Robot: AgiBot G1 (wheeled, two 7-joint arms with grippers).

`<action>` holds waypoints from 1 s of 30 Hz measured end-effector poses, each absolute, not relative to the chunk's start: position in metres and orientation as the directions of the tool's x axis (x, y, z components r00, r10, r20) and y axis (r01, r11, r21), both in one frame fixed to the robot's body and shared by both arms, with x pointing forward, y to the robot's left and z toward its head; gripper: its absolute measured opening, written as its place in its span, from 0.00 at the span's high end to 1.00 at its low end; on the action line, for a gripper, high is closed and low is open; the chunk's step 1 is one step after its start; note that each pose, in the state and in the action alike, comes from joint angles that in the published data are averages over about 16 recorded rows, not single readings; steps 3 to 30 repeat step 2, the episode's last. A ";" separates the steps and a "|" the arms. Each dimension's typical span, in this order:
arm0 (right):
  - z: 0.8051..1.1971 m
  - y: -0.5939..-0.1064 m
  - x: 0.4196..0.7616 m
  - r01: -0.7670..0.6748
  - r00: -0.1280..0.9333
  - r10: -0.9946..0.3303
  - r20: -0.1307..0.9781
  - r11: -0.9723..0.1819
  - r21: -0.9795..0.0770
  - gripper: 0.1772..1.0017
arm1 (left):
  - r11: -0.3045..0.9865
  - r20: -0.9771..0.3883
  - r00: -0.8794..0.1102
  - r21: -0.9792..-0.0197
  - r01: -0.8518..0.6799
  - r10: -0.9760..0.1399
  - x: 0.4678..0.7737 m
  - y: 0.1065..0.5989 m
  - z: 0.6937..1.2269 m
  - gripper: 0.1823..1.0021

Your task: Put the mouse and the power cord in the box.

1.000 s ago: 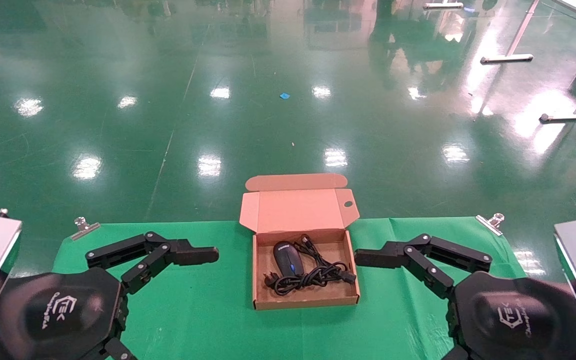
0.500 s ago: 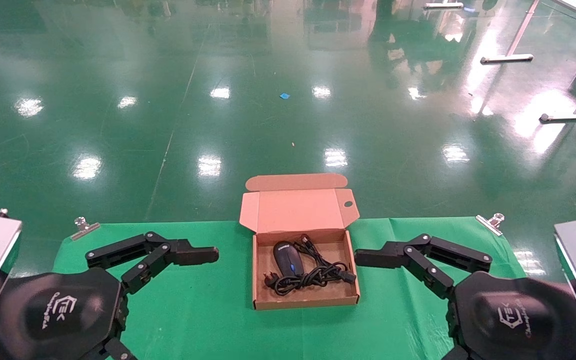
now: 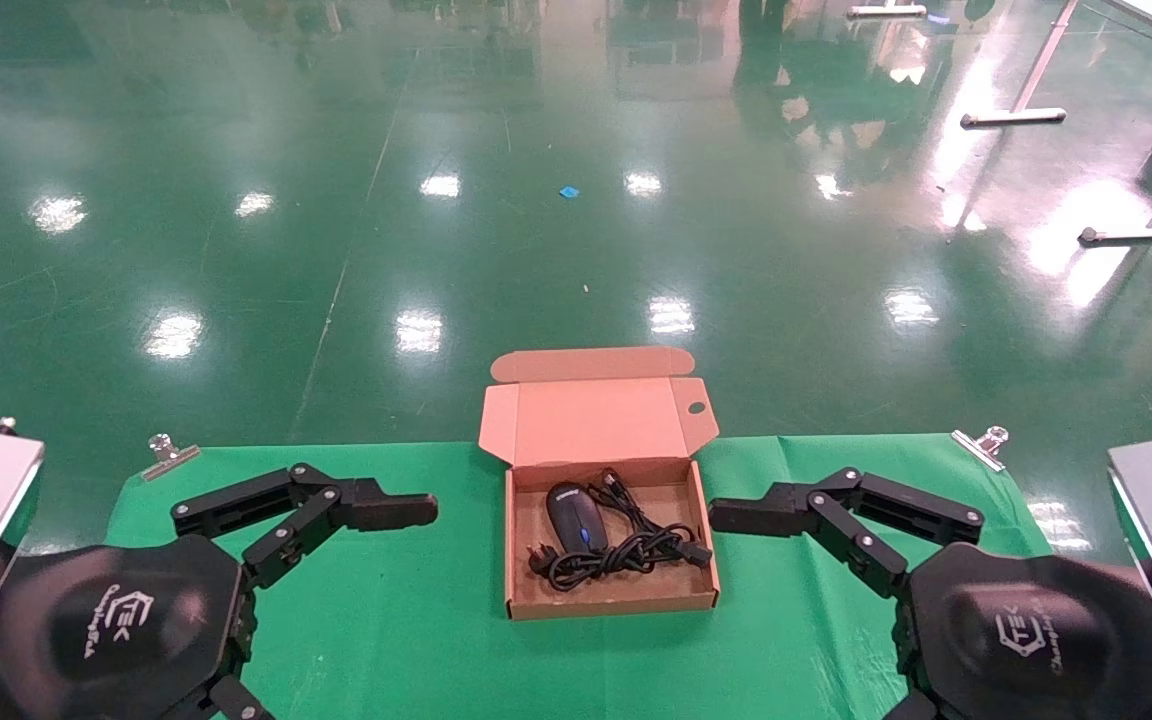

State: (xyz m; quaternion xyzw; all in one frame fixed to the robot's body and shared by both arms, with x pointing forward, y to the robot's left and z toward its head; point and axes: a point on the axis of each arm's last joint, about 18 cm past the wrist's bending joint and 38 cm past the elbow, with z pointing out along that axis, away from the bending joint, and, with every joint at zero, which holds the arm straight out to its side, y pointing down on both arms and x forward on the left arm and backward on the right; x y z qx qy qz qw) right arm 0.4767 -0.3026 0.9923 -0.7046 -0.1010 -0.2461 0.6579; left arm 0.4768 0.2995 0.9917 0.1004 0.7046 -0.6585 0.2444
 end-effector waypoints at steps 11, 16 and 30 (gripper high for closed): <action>0.992 -0.303 0.477 0.466 0.858 -0.181 0.480 -0.114 -0.877 0.00 | 0.112 -0.477 -0.860 -0.879 0.463 -0.180 0.477 0.300 0.992 0.00; 0.992 -0.303 0.477 0.466 0.858 -0.181 0.480 -0.114 -0.877 0.00 | 0.112 -0.477 -0.860 -0.879 0.463 -0.180 0.477 0.300 0.992 0.00; 0.992 -0.303 0.477 0.466 0.858 -0.181 0.480 -0.114 -0.877 0.00 | 0.112 -0.477 -0.860 -0.879 0.463 -0.180 0.477 0.300 0.992 0.00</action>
